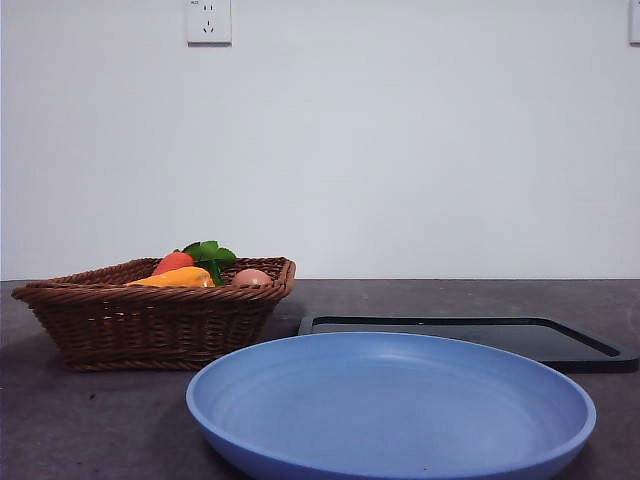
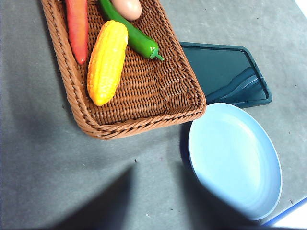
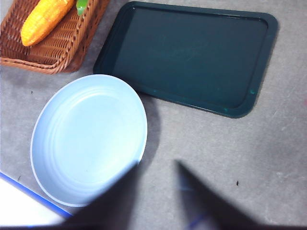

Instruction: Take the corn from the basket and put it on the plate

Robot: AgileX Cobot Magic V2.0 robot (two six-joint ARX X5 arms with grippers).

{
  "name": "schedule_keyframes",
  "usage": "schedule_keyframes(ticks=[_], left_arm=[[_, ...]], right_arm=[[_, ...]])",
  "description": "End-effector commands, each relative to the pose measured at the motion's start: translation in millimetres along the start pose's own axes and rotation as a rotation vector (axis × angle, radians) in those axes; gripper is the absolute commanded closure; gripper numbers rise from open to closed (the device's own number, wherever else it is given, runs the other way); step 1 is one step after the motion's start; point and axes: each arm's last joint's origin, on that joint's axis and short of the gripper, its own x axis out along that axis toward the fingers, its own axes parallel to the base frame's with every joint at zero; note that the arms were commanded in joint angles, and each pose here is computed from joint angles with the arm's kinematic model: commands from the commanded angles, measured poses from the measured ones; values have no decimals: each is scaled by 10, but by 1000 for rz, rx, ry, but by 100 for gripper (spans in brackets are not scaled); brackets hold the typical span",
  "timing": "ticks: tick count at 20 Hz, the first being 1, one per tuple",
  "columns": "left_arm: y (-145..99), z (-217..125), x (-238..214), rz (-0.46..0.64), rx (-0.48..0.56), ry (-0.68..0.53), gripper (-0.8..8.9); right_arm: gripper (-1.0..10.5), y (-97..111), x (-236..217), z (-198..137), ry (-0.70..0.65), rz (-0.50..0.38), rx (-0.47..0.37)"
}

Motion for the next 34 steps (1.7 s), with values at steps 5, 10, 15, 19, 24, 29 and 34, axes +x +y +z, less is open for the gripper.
schedule_keyframes(ticks=[5,10,15,19,24,29,34], left_arm=[[-16,43,-13,-9,12,-17,419],[-18,62,-13,-11,7,-34,420],[-18,61,-14,-11,7,-33,422],[-18,61,-13,-11,6,-33,422],[-18,60,-13,-11,6,-32,422],[-17,61,-12,-11,6,-32,422],[15,93,53,-9,-10,-2,424]], right_arm=[[648,-5,168,125,64,57,29],[649,2,639,276,185,114,12],[655,-30,1257,323,329,147,2],[663,-70,1658,267,422,155,7],[716,-85,1947,180,493,161,6],[889,-102,2039,145,515,162,3],[945,-109,2038,152,509,162,4]])
